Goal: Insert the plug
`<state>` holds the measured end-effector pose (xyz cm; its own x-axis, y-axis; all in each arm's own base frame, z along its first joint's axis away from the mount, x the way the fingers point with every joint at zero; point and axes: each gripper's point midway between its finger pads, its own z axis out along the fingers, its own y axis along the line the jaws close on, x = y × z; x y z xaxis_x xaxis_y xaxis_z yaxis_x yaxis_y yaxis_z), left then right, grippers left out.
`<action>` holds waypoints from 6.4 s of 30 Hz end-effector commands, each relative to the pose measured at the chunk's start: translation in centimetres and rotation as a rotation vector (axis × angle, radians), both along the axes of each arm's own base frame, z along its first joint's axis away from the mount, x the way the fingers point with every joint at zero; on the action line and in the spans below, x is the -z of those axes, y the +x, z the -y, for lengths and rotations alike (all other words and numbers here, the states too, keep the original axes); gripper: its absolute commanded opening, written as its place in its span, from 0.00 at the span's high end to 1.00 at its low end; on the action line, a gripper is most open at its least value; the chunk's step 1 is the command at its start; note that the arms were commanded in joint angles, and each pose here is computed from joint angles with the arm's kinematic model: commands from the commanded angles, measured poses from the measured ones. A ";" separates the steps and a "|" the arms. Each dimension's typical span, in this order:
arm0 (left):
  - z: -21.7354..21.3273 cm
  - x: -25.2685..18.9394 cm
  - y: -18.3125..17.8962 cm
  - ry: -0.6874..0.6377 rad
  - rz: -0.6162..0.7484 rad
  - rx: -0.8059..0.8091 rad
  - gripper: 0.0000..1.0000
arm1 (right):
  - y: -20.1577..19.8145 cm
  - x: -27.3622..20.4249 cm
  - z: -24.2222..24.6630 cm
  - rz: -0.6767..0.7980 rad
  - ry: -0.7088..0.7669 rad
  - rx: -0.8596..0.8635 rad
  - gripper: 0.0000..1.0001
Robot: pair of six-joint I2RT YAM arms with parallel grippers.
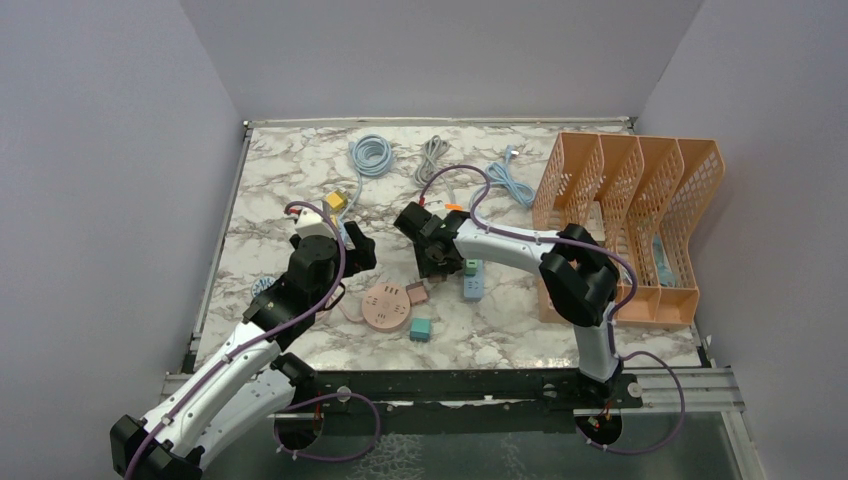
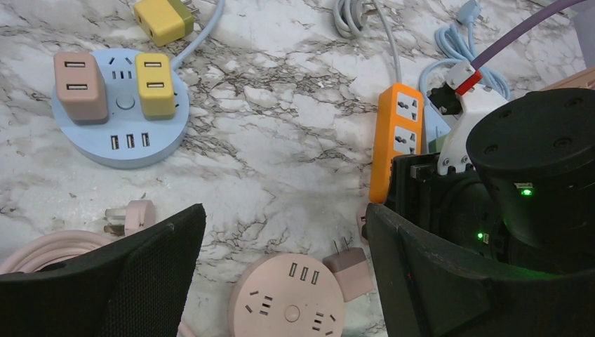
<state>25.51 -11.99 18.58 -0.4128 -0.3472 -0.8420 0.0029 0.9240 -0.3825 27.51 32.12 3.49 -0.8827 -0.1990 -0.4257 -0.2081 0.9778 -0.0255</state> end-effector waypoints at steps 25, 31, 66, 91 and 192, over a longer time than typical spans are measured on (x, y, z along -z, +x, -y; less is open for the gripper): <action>10.2 -7.1 -4.8 -0.058 0.498 0.779 0.06 | -3.1 -21.5 -1.4 0.045 0.970 -0.273 0.60; 12.6 -8.1 -8.0 -0.036 0.627 1.048 0.08 | -6.5 -24.6 -2.0 -0.029 1.128 -0.406 0.61; 13.4 -7.6 -6.6 0.076 0.776 1.076 0.85 | -8.4 -22.9 -2.1 -0.163 1.203 -0.387 0.34; 14.1 -0.5 -3.9 0.181 0.411 1.115 0.84 | -3.6 -18.0 -1.5 0.074 0.520 -0.336 0.46; 2.2 -0.2 0.6 0.025 0.077 0.146 0.16 | -10.2 9.3 12.4 -0.334 -0.107 0.203 0.99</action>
<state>25.82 -14.85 18.57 -0.4093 -0.2706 -0.8714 0.1888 0.9092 -0.3710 23.50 24.08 4.94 -0.9198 -0.0157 -0.3921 -0.0433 0.9972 0.0617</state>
